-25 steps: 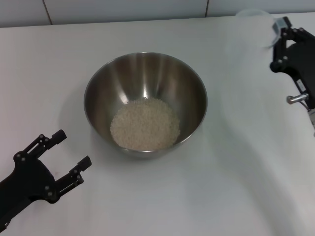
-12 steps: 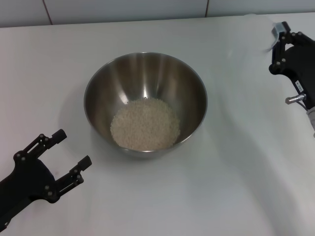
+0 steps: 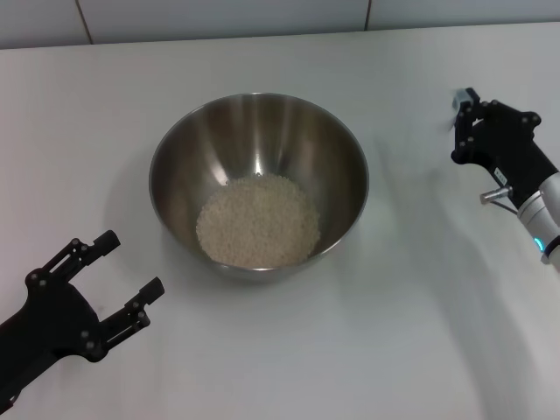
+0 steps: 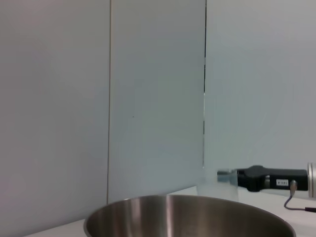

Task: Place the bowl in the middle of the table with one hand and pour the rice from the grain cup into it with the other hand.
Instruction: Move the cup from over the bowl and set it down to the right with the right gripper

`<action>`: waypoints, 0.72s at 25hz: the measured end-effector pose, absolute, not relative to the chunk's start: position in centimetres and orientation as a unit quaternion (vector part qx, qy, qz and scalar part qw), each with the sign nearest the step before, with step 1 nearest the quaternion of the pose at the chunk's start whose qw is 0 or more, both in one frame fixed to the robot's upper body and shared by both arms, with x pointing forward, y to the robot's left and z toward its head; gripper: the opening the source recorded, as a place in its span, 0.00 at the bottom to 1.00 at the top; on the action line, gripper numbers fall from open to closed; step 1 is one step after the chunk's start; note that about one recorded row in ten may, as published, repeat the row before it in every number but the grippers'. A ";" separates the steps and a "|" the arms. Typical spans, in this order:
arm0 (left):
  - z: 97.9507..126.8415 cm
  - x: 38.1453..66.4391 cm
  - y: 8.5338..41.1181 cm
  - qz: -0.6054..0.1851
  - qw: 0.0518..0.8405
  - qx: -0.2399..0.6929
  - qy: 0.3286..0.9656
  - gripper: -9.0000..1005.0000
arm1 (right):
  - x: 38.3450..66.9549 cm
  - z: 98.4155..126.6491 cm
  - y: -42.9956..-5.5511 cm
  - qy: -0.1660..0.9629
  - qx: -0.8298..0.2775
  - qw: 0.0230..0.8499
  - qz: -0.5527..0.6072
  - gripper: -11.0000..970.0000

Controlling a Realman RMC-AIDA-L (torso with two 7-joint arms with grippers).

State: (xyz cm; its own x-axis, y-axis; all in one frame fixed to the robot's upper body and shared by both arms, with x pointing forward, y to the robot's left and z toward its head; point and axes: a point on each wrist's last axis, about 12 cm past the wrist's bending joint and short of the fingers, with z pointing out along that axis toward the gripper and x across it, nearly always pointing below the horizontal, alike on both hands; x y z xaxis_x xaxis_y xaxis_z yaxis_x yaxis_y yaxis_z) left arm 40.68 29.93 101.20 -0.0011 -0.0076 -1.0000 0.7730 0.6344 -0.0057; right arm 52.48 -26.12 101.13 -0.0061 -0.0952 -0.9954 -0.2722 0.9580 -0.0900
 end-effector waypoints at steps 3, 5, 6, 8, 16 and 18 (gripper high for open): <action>101.2 40.7 29.9 -0.304 0.640 0.300 0.638 0.80 | 52.5 100.8 -26.1 0.715 -0.131 0.684 0.064 0.12; 101.2 40.6 29.9 -0.304 0.640 0.300 0.638 0.80 | 52.4 100.7 -26.0 0.717 -0.135 0.681 0.066 0.13; 101.2 40.6 29.9 -0.304 0.640 0.300 0.638 0.80 | 52.4 100.7 -25.9 0.718 -0.137 0.679 0.067 0.13; 101.2 40.6 29.9 -0.305 0.641 0.300 0.638 0.80 | 52.3 100.6 -25.9 0.719 -0.138 0.678 0.068 0.13; 101.3 40.6 29.9 -0.308 0.643 0.301 0.633 0.80 | 53.1 100.3 -25.5 0.737 -0.145 0.657 0.067 0.15; 101.3 40.6 29.9 -0.308 0.644 0.300 0.633 0.80 | 53.1 100.3 -25.5 0.737 -0.144 0.656 0.068 0.15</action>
